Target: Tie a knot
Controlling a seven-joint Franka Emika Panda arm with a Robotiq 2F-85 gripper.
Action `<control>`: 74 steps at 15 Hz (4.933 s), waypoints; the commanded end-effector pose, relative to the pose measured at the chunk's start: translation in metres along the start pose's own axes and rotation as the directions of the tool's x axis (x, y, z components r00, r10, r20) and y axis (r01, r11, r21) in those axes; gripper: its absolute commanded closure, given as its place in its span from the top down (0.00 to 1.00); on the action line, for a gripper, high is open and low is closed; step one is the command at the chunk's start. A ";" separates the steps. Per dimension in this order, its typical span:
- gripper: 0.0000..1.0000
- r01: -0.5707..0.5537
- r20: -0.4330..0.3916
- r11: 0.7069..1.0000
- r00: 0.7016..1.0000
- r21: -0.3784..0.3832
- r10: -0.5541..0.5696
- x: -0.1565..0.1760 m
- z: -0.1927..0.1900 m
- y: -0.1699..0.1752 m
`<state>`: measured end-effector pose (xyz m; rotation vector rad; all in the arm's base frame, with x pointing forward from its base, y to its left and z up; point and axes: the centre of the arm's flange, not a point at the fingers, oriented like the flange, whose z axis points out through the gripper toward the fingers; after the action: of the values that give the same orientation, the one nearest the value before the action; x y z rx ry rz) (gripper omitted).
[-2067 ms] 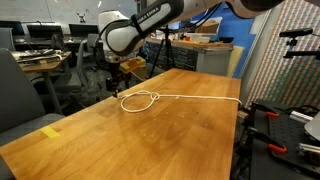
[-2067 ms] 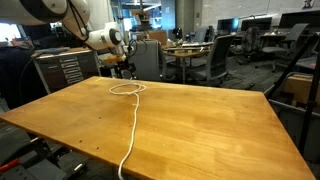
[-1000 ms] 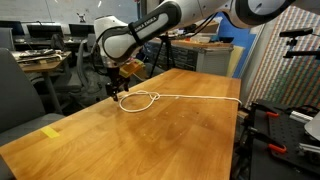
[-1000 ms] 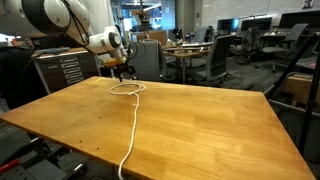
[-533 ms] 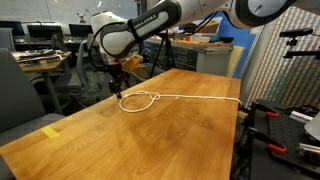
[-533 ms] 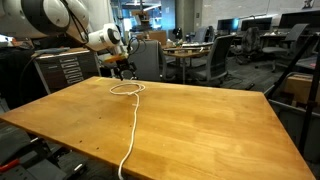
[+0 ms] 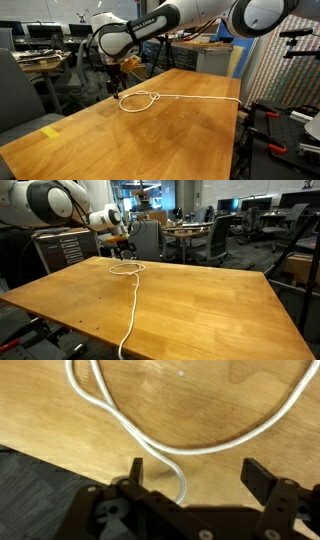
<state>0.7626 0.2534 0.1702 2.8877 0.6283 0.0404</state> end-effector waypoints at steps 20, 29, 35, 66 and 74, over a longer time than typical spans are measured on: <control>0.45 0.032 -0.026 0.998 0.999 -0.047 -0.034 0.005 -0.001 -0.003; 1.00 0.021 -0.124 0.996 0.992 0.091 -0.010 0.023 -0.016 0.043; 1.00 -0.059 -0.116 0.982 0.990 0.177 0.081 0.021 -0.004 0.048; 0.43 -0.027 -0.104 0.999 0.994 -0.018 0.025 0.032 0.022 0.030; 1.00 -0.010 -0.095 1.000 0.995 -0.025 0.008 0.045 0.021 0.026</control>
<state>0.7809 0.2304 0.1542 2.9019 0.6250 0.1956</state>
